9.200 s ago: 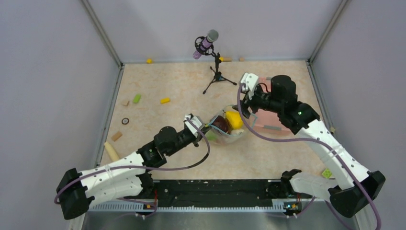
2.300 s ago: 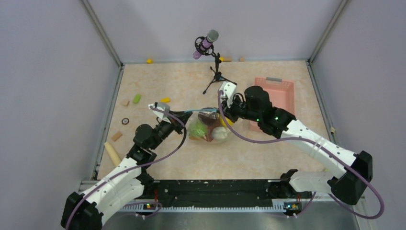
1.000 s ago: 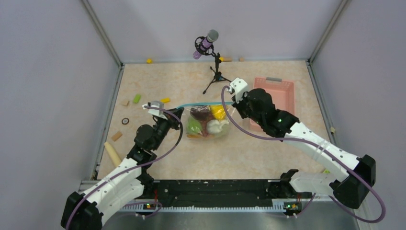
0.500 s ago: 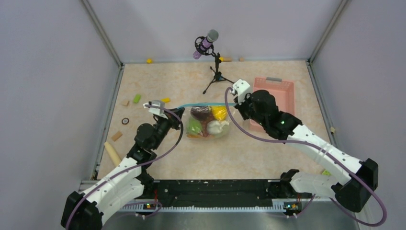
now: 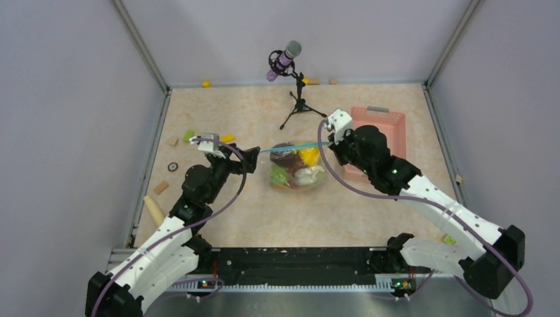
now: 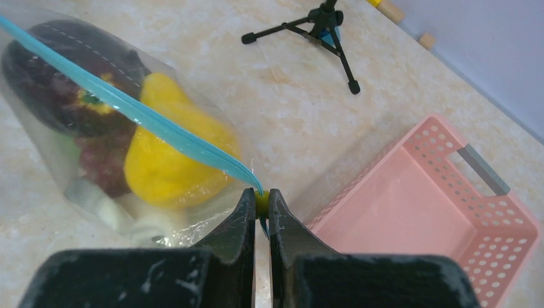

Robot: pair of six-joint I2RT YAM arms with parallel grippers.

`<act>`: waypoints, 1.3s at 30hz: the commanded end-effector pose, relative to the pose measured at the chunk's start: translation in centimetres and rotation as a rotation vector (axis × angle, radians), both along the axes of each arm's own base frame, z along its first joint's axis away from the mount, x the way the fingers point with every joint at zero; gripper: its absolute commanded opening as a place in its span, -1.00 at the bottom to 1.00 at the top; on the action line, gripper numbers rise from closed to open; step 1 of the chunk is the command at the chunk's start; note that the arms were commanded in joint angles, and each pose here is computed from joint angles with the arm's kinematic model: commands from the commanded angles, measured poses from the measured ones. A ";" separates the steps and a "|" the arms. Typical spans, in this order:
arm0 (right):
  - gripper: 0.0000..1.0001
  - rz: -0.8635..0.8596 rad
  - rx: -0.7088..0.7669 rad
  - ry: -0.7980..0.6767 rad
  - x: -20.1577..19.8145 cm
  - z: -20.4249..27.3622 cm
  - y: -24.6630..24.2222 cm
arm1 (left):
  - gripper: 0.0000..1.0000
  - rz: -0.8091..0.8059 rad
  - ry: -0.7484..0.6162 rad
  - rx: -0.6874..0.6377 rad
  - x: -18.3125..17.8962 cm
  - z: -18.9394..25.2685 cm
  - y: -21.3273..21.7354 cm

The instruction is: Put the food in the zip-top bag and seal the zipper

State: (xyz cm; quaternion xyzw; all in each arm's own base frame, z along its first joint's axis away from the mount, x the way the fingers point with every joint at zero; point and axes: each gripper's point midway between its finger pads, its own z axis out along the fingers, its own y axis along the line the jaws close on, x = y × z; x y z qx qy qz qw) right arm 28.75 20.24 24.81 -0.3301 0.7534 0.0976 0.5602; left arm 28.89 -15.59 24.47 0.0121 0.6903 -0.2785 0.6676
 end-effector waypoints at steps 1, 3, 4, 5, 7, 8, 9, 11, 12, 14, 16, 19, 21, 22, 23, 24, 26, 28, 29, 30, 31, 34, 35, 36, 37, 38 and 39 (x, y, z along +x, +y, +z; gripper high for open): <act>-1.00 -0.130 0.023 -0.010 3.2 1.0 -0.2 | 0.97 0.048 -0.055 -0.064 0.0 3.3 1.0; -1.00 -0.201 0.003 -0.003 5.0 0.6 -0.8 | 0.97 0.083 -0.047 -0.069 0.2 3.3 1.5; -1.00 -0.246 -0.010 0.002 6.1 0.3 -1.3 | 0.97 0.104 -0.040 -0.065 0.4 3.1 1.9; -1.00 -0.291 -0.016 0.009 7.1 0.2 -1.8 | 0.97 0.131 -0.030 -0.060 0.6 2.9 2.3; -1.00 -0.362 -0.023 0.027 9.1 -0.3 -2.6 | 0.97 0.196 -0.005 -0.048 1.1 2.3 3.3; -1.00 -0.386 -0.034 0.032 9.9 -0.7 -2.9 | 0.97 0.224 0.009 -0.040 1.4 2.1 3.7; -0.98 -0.403 -0.044 0.027 10.8 -0.9 -3.1 | 0.97 0.245 0.020 -0.032 1.5 2.0 4.0; -0.88 -0.428 -0.058 0.025 12.3 -1.6 -3.5 | 0.97 0.267 0.037 -0.016 1.8 1.8 4.3; -0.86 -0.438 -0.060 0.028 13.0 -1.9 -3.7 | 0.97 0.275 0.042 -0.010 1.9 1.7 4.4; -0.82 -0.452 -0.066 0.041 14.1 -2.5 -3.8 | 0.97 0.291 0.047 0.000 2.0 1.4 4.7; -0.73 -0.456 -0.065 0.037 15.0 -2.8 -3.7 | 0.97 0.305 0.047 0.012 2.2 1.2 4.9; -0.07 -0.451 -0.054 0.016 15.8 -2.6 -3.5 | 0.97 0.340 0.045 0.022 2.4 1.2 5.5; 0.17 -0.459 -0.045 0.000 16.0 -2.0 -3.5 | 0.97 0.354 0.043 0.026 2.6 1.2 5.6; 0.32 -0.465 -0.037 -0.011 16.0 -1.6 -3.6 | 0.97 0.355 0.040 0.026 2.7 1.3 5.6; 0.41 -0.473 -0.022 -0.025 16.1 -1.1 -3.7 | 0.97 0.354 0.039 0.028 2.7 1.3 5.6; 0.62 -0.488 0.001 -0.039 16.1 -0.5 -3.9 | 0.97 0.355 0.039 0.028 2.8 1.3 5.6; 0.97 -0.533 0.068 -0.063 15.8 0.7 -4.5 | 0.97 0.362 0.040 0.026 2.8 1.3 5.7; 0.97 -0.562 0.125 -0.066 15.3 1.3 -5.4 | 0.97 0.374 0.044 0.024 2.8 1.3 5.9; 0.97 -0.578 0.174 -0.081 15.2 2.1 -5.8 | 0.97 0.380 0.044 0.022 2.8 1.3 6.0; 0.97 -0.609 0.211 -0.077 15.0 2.2 -6.7 | 0.97 0.389 0.047 0.019 2.8 1.3 6.2; 0.97 -0.642 0.246 -0.069 14.7 2.3 -7.8 | 0.97 0.404 0.052 0.016 2.8 1.4 6.4; 0.97 -0.742 0.345 -0.018 13.8 2.0 -11.6 | 0.97 0.454 0.080 0.003 2.9 1.4 7.2; 0.97 -0.781 0.382 0.000 13.4 1.7 -13.1 | 0.97 0.481 0.100 -0.001 2.9 1.2 7.6; 0.97 -0.828 0.421 0.000 12.8 1.8 -14.9 | 0.97 0.511 0.118 -0.007 2.9 1.2 8.0; 0.97 -0.887 0.440 0.011 12.1 1.1 -16.8 | 0.97 0.545 0.142 -0.023 3.0 1.3 8.4; 0.97 -0.966 0.448 0.005 11.3 0.7 -18.9 | 0.97 0.585 0.168 -0.027 3.1 1.3 9.0; 0.97 -1.051 0.442 -0.016 10.3 0.5 -20.8 | 0.97 0.624 0.222 -0.002 2.8 0.4 9.5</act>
